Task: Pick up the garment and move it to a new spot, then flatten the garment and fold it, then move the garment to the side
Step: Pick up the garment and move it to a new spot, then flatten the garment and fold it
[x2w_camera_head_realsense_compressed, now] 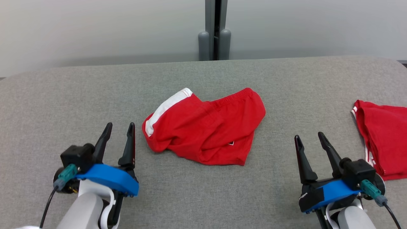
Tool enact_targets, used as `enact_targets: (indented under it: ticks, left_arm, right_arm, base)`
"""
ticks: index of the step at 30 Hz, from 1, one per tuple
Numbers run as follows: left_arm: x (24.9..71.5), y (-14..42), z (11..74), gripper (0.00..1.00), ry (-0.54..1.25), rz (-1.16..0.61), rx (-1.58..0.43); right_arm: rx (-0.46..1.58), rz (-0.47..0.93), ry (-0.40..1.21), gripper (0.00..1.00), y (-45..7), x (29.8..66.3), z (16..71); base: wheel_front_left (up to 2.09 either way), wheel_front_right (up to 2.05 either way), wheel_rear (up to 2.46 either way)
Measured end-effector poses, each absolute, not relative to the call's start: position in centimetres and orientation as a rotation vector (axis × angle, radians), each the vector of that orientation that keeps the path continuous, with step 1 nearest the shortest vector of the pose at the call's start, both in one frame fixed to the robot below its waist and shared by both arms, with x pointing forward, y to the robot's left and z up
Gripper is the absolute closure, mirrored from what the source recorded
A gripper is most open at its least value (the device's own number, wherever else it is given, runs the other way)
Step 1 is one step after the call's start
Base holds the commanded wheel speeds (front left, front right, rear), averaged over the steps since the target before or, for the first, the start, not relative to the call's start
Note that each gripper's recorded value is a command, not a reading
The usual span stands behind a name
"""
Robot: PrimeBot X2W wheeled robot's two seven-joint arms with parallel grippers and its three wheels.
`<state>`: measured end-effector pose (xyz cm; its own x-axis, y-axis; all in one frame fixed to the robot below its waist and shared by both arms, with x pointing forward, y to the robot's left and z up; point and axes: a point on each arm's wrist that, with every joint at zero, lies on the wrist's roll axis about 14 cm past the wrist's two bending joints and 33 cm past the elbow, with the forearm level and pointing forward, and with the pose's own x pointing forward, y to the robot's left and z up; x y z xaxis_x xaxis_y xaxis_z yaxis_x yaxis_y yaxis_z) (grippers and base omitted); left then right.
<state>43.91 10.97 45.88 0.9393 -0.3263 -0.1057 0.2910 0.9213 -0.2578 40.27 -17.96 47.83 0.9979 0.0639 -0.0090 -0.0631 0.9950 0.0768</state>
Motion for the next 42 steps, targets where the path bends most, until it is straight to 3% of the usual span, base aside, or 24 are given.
enact_targets:
  ticks: [15, 42]
  left_arm:
    - [38.4, 15.7, 44.4, 0.00, 0.146, -0.098, -0.288]
    - [38.0, 15.1, 43.3, 0.00, 0.170, -0.107, -0.281]
  right_arm:
    - [0.139, 0.084, 0.012, 0.00, -16.8, 38.5, 47.6]
    - [0.138, 0.092, 0.049, 0.00, -16.5, 38.2, 46.5]
  base:
    - [0.00, 0.00, 0.00]
    - [0.00, 0.00, 0.00]
